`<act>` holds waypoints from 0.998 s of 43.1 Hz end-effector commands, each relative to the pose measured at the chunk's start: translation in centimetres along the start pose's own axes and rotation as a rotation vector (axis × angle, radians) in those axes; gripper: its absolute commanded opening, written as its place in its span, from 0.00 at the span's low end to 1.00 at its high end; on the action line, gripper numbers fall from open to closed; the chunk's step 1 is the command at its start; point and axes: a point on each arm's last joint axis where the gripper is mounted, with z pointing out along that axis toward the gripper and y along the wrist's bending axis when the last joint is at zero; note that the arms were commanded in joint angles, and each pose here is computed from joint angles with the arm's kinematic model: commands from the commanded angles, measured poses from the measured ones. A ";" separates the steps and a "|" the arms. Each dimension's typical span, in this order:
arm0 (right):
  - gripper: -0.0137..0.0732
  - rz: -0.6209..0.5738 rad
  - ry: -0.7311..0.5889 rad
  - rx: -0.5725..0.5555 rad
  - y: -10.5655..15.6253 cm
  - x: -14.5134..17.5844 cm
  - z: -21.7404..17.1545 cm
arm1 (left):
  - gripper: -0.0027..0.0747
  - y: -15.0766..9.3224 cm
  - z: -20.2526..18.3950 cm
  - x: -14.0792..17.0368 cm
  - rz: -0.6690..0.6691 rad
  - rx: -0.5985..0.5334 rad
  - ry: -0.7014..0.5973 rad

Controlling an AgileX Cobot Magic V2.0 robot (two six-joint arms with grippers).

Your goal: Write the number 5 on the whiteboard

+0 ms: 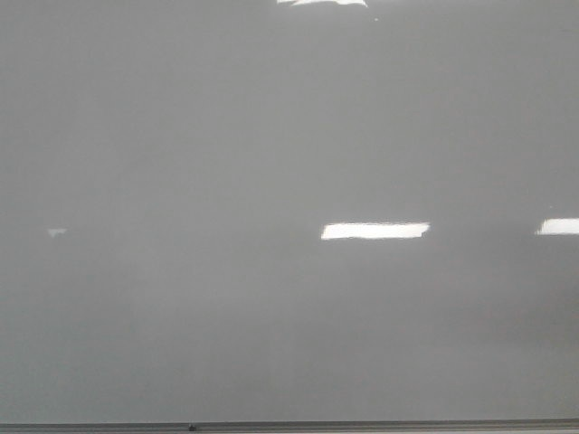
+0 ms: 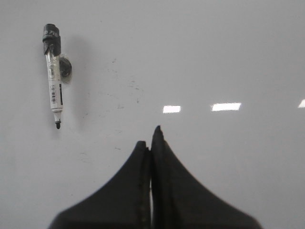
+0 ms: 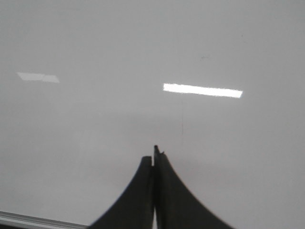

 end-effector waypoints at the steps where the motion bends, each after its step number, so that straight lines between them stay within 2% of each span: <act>1: 0.09 -0.014 -0.117 0.015 -0.1 -1.4 -0.3 | 0.01 0.0 -0.1 -0.6 -0.010 0.001 -0.085; 21: 0.09 -0.014 -0.143 0.019 -0.1 -1.7 -0.4 | 0.01 0.0 -0.1 -1.0 -0.010 0.000 -0.127; 25: 0.09 -0.014 -0.213 0.027 -0.2 -2.4 -0.5 | 0.01 0.1 -0.3 -1.8 -0.010 -0.004 -0.220; 29: 0.09 -0.015 -0.265 0.027 -0.2 -4.0 -1.0 | 0.01 0.1 -0.8 -3.5 -0.011 -0.009 -0.369; 31: 0.09 -0.016 -0.286 0.024 -0.1 -5.1 -1.5 | 0.01 0.1 -1.1 -4.4 -0.011 -0.008 -0.397; 38: 0.09 -0.020 -0.256 0.006 0.1 -8.3 -2.7 | 0.01 0.1 -1.8 -7.5 0.012 -0.005 -0.308; 43: 0.09 -0.021 -0.180 -0.003 0.2 -9.6 -2.5 | 0.01 0.1 -1.3 -8.6 0.021 -0.003 -0.163</act>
